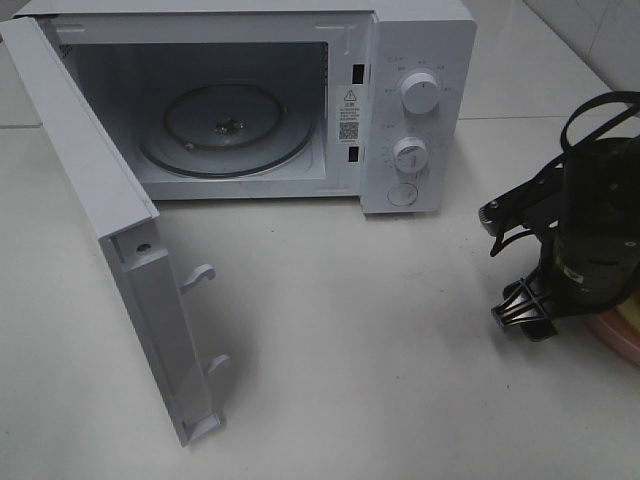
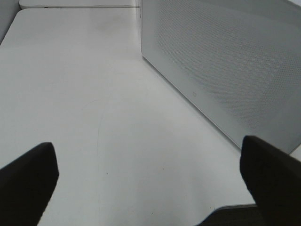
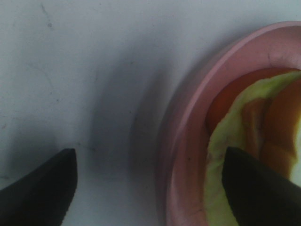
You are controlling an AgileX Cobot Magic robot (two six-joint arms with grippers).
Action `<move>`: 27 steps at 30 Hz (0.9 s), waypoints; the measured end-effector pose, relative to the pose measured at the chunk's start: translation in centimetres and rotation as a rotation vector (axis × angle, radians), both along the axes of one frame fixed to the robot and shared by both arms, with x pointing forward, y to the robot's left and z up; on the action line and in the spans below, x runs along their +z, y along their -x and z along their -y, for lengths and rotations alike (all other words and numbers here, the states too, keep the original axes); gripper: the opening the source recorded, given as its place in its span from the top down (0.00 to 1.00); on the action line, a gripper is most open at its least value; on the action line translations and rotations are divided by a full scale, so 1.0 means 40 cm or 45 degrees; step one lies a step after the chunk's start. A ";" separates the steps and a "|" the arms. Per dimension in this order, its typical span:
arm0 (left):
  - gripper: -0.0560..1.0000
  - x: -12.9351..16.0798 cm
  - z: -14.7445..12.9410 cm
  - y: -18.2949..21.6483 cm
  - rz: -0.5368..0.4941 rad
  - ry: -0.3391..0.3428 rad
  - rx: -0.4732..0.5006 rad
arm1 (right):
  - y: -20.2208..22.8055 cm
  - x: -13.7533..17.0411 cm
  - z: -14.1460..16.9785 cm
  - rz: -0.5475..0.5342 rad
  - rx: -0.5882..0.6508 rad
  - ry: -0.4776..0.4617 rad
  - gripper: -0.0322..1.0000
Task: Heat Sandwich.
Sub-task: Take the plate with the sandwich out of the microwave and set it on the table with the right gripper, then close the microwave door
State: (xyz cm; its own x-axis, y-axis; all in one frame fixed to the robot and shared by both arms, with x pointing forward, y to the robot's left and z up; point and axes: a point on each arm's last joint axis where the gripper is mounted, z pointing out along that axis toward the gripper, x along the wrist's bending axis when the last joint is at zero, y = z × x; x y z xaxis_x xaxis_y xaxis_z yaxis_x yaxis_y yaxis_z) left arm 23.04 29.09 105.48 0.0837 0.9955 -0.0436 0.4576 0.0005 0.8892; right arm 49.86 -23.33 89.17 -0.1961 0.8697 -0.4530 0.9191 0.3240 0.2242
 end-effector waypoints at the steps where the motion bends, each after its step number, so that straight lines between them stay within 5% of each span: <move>1: 0.02 0.000 0.000 0.000 0.000 0.000 0.000 | 0.002 0.004 -0.001 -0.005 0.001 -0.009 0.22; 27: 0.02 0.000 0.000 0.000 0.000 0.000 0.000 | 0.079 0.195 -0.007 0.057 0.087 -0.256 0.23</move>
